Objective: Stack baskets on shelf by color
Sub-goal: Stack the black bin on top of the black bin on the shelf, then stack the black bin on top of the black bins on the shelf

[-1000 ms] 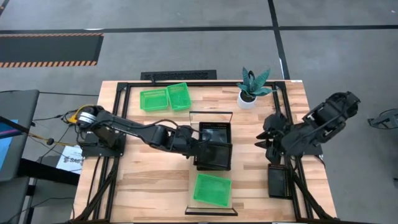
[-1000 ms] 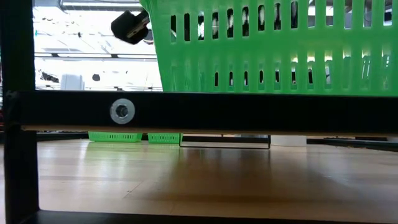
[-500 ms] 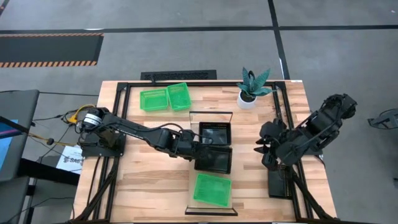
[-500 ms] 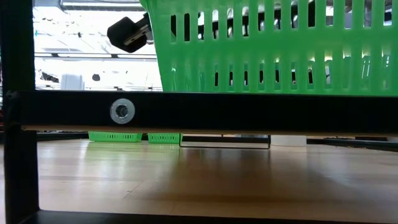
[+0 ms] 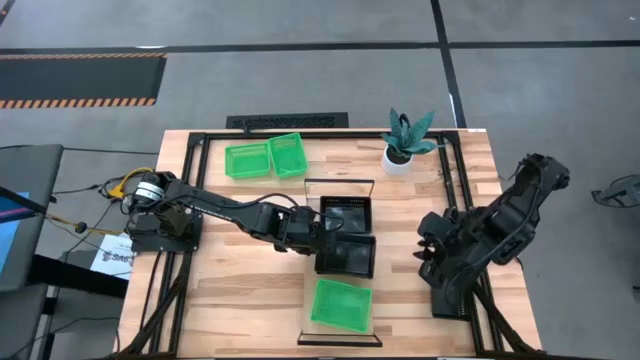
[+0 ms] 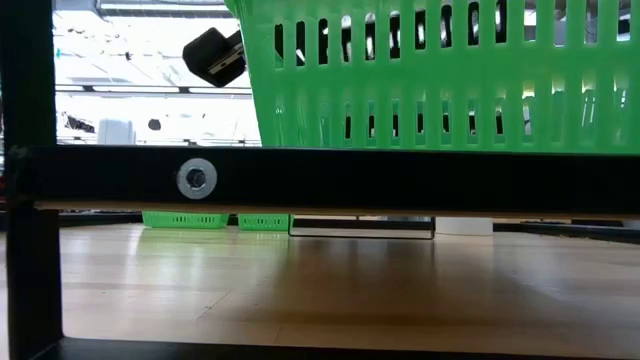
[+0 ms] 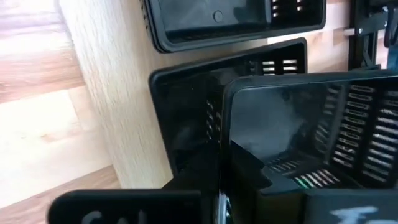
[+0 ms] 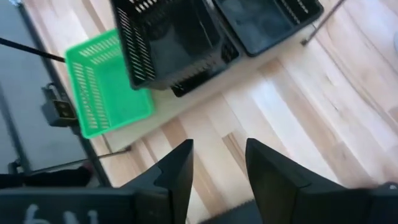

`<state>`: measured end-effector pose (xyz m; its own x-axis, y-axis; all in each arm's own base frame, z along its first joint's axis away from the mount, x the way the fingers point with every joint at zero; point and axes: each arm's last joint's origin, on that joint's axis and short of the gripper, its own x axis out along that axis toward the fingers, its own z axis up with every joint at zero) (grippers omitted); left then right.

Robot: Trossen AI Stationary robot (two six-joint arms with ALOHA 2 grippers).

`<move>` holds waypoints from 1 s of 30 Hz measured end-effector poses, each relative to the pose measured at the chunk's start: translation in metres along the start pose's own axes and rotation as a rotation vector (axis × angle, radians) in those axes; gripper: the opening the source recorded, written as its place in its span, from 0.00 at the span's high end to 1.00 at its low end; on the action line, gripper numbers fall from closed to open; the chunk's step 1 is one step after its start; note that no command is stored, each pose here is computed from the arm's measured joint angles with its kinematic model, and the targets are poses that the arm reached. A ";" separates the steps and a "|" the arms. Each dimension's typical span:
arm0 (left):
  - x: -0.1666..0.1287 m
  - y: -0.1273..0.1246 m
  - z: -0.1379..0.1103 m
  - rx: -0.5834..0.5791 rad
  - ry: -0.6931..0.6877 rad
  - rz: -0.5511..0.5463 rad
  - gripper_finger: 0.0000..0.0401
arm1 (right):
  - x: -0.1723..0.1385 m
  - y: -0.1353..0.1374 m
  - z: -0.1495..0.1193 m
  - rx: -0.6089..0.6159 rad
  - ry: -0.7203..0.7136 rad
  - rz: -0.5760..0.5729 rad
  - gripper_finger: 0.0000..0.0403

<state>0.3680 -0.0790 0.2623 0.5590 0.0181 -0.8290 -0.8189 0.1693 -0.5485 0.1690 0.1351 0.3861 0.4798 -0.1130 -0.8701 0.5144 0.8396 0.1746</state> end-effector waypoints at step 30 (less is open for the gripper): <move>-0.073 -0.002 0.008 0.305 -0.031 -0.142 0.63 | 0.087 -0.003 -0.047 0.282 0.261 -0.137 0.55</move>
<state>0.3297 -0.0729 0.3242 0.6724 0.0020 -0.7402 -0.6581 0.4595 -0.5965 0.1757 0.1476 0.2882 0.2156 -0.0451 -0.9754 0.7533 0.6433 0.1368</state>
